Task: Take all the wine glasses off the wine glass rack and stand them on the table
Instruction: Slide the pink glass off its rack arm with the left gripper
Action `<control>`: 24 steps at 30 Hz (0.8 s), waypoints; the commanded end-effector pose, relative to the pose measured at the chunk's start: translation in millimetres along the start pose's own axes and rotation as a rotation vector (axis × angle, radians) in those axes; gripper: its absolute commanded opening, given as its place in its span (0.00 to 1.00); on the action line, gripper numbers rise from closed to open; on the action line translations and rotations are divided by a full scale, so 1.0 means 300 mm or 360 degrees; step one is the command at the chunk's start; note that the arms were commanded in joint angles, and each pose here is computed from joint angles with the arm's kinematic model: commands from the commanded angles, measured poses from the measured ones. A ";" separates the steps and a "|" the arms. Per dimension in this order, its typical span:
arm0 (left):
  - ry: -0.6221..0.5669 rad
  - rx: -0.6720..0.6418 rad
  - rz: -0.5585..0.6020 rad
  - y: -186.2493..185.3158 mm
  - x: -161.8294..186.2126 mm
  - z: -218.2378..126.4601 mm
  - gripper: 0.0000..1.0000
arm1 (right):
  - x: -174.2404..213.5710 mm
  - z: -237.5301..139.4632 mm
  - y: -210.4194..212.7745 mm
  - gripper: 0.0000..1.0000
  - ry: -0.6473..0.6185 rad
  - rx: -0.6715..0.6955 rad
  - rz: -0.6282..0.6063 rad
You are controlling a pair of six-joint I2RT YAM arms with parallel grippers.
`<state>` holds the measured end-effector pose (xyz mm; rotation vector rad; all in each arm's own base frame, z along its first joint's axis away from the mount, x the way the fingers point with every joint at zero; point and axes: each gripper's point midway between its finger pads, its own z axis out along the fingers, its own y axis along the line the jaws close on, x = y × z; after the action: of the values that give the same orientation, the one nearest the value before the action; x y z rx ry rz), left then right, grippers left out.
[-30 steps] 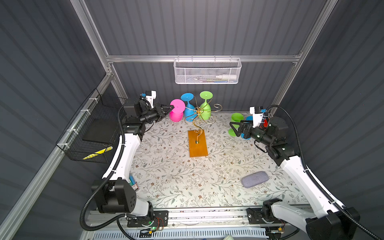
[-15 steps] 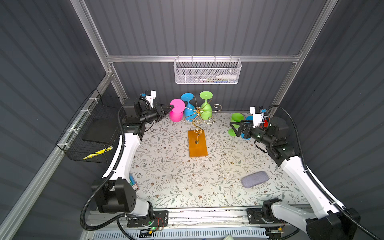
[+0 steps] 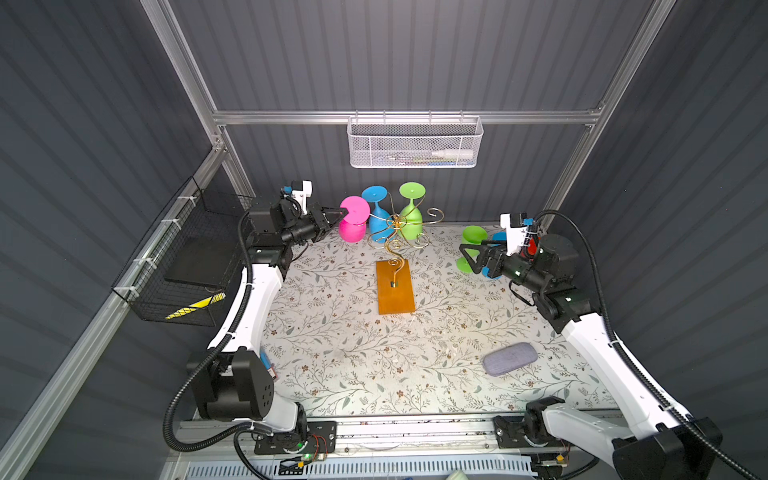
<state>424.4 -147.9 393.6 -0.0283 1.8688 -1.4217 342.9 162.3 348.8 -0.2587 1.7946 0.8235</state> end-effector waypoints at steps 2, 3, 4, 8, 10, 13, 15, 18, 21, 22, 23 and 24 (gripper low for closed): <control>-0.0068 0.0037 0.0055 -0.028 -0.051 -0.001 0.00 | 0.001 -0.015 0.016 0.98 -0.0001 -0.0014 -0.0017; -0.0068 0.0040 0.0054 -0.030 -0.051 0.001 0.00 | 0.001 -0.015 0.016 0.98 0.0000 -0.0014 -0.0018; -0.0067 0.0037 0.0049 -0.025 -0.051 0.005 0.00 | 0.001 -0.014 0.016 0.98 0.0000 -0.0014 -0.0018; -0.0063 0.0037 0.0038 -0.016 -0.050 0.018 0.00 | 0.000 -0.014 0.017 0.98 0.0001 -0.0016 -0.0016; -0.0064 0.0038 0.0031 -0.008 -0.050 0.027 0.00 | 0.001 -0.013 0.015 0.98 0.0002 -0.0013 -0.0017; -0.0059 0.0047 0.0033 -0.010 -0.049 0.039 0.00 | 0.001 -0.014 0.016 0.98 0.0002 -0.0013 -0.0020; -0.0060 0.0048 0.0035 -0.010 -0.051 0.044 0.00 | 0.001 -0.014 0.015 0.98 0.0001 -0.0011 -0.0019; -0.0060 0.0047 0.0029 -0.002 -0.052 0.053 0.00 | 0.001 -0.013 0.016 0.98 0.0003 -0.0015 -0.0019; -0.0063 0.0058 0.0034 -0.008 -0.058 0.059 0.00 | 0.003 -0.012 0.015 0.98 0.0006 -0.0014 -0.0018; -0.0064 0.0061 0.0038 -0.010 -0.059 0.061 0.00 | 0.001 -0.012 0.016 0.98 0.0003 -0.0015 -0.0020; -0.0065 0.0063 0.0040 -0.013 -0.061 0.064 0.00 | 0.000 -0.011 0.016 0.98 0.0003 -0.0016 -0.0020; -0.0064 0.0065 0.0043 -0.014 -0.062 0.067 0.00 | -0.001 -0.011 0.016 0.98 0.0002 -0.0017 -0.0020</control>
<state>444.7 -155.8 379.3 -0.0611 1.8743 -1.4461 342.8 162.3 348.6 -0.2588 1.7956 0.8233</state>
